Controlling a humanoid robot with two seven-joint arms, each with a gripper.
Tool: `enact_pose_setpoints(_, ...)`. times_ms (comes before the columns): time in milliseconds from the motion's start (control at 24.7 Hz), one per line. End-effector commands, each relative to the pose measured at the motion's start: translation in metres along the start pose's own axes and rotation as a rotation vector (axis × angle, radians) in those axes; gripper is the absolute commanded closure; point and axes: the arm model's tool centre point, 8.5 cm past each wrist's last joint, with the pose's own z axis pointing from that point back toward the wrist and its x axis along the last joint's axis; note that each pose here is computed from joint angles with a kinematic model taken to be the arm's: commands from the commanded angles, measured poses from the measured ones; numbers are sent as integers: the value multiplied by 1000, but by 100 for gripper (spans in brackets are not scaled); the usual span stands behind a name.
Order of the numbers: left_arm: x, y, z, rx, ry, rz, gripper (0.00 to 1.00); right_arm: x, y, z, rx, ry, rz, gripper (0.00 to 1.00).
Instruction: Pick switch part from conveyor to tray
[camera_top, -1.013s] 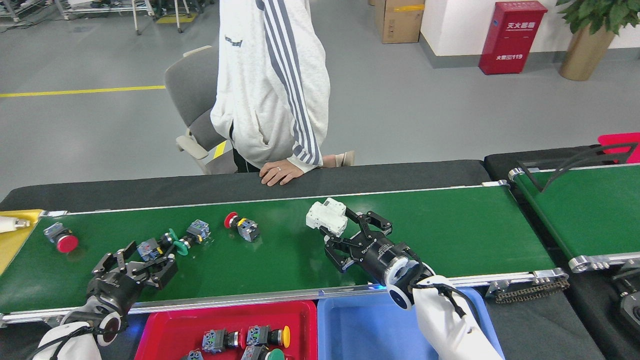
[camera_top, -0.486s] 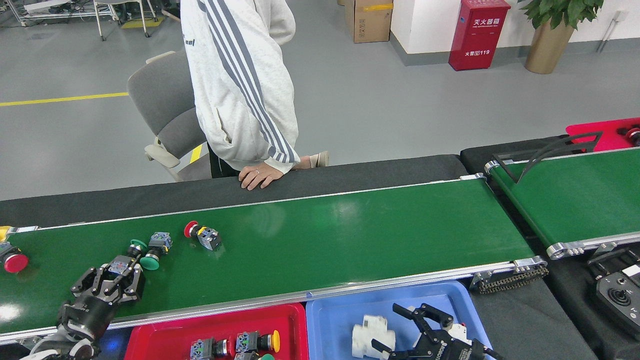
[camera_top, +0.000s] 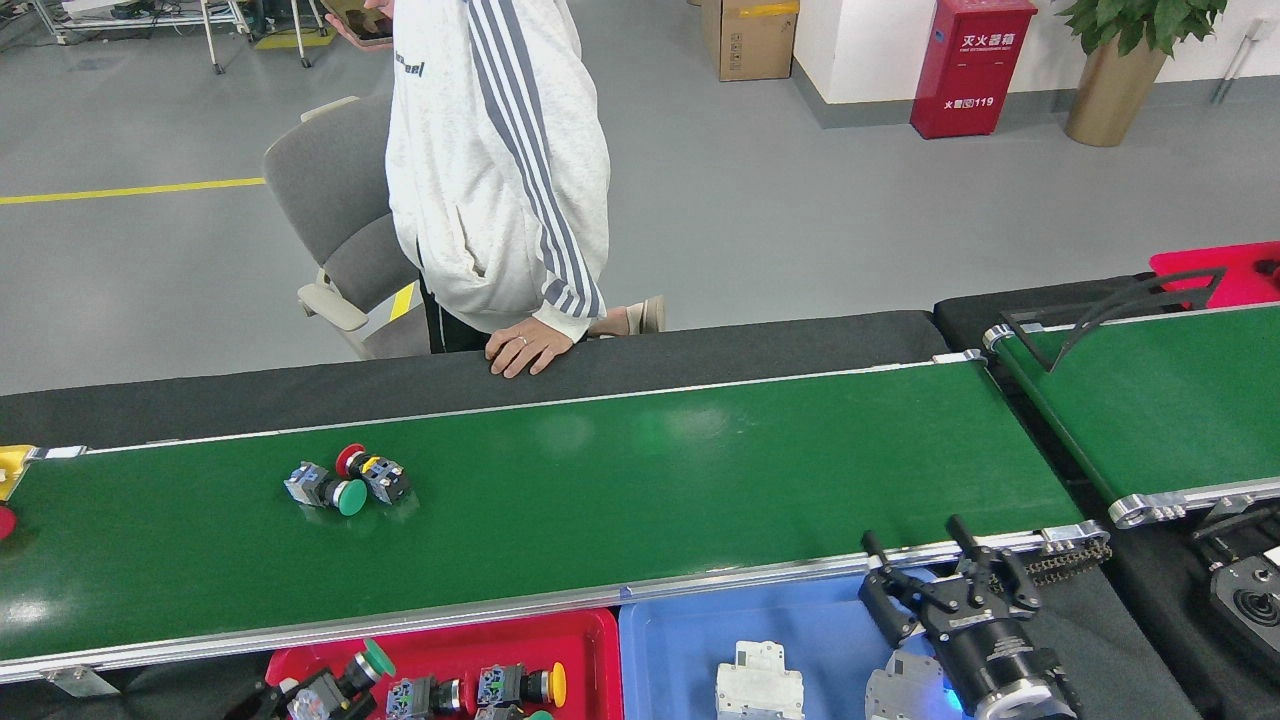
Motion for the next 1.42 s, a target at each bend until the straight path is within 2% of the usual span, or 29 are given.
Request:
enact_pose_setpoints(0,-6,7,2,15,16,-14,1,-6,-7,2,-19,48,10,2)
enact_pose_setpoints(122,-21,15,11,48,130,-23,1,-6,-8,8,-24,45,13,2)
enact_pose_setpoints(203,-40,16,21,72,328,-24,1,-5,-16,8,-42,30,16,2)
enact_pose_setpoints(284,-63,17,35,75,547,-39,1,-9,-20,7,-45,0,41,2)
enact_pose_setpoints(365,-73,17,41,69,634,-52,1,-1,-27,7,-60,-80,51,2)
enact_pose_setpoints(486,-78,20,44,65,642,-67,1,13,-39,20,-81,-226,55,2)
enact_pose_setpoints(648,-88,25,41,41,648,-81,1,21,-38,27,-77,-285,44,2)
enact_pose_setpoints(851,-128,60,7,-41,722,-57,1,26,-35,31,-67,-319,41,2)
enact_pose_setpoints(932,-138,65,-1,-50,761,-33,1,27,-36,30,-71,-319,39,2)
enact_pose_setpoints(1094,-158,53,4,-88,840,0,1,32,-36,30,-72,-346,41,2)
enact_pose_setpoints(1378,-199,57,3,-114,913,12,1,40,-34,32,-67,-400,38,2)
